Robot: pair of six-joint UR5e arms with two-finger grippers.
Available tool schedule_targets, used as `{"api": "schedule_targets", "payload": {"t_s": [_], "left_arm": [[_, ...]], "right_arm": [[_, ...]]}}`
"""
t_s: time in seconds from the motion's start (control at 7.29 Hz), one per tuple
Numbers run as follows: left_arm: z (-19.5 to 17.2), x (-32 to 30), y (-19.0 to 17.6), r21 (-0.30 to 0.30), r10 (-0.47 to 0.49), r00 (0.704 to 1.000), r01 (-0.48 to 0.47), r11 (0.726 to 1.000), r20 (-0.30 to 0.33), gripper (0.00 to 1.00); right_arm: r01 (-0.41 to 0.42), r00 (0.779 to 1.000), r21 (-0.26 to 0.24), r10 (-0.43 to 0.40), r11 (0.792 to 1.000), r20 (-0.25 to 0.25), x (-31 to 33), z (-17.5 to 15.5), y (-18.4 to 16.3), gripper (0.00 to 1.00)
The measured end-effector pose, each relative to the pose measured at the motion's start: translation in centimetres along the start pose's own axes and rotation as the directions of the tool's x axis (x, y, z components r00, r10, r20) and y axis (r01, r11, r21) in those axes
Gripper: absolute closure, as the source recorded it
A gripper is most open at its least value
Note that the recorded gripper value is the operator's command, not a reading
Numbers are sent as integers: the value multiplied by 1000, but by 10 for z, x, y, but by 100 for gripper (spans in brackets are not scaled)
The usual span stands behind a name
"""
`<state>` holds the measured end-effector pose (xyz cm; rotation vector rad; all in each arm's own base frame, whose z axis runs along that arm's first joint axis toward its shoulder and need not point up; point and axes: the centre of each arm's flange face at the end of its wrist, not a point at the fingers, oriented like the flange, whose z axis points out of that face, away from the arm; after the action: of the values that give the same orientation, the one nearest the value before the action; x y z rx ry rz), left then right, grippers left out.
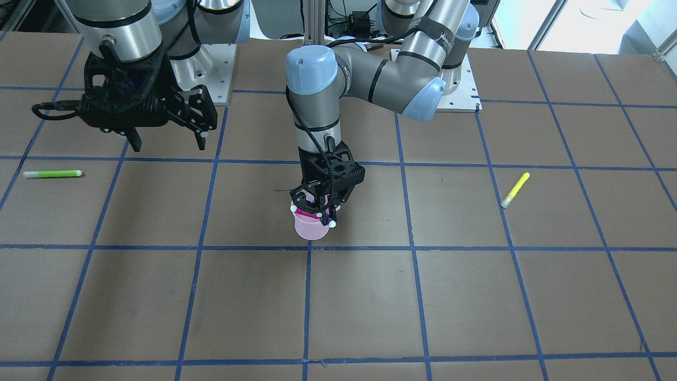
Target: Insert purple and pink pens into pink cup
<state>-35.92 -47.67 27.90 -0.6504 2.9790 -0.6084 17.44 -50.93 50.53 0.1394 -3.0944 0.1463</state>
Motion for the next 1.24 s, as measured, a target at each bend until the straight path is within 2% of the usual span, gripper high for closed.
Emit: {"api": "schedule_targets", "payload": {"t_s": [0.41, 0.82, 0.96, 1.1, 1.24], "left_arm": [[4, 1, 5, -13, 17, 1000, -17, 1000, 17, 0], [-12, -1, -3, -13, 25, 1000, -25, 1000, 18, 0], [-15, -5, -18, -17, 12, 1000, -11, 1000, 28, 0], [-17, -15, -43, -45, -5, 999, 8, 999, 49, 0], [-25, -30, -76, -91, 11, 999, -7, 996, 43, 0]], "right_arm": [[2, 1000, 0, -2, 1000, 0, 0, 0, 0, 0], [-2, 1000, 2, 2, 1000, 2, 0, 0, 0, 0], [-9, 1000, 4, 9, 1000, 3, 0, 0, -1, 0], [-14, 1000, 9, 14, 1000, 4, 0, 0, -1, 0], [-23, 1000, 16, 23, 1000, 5, 0, -1, -2, 0]]}}
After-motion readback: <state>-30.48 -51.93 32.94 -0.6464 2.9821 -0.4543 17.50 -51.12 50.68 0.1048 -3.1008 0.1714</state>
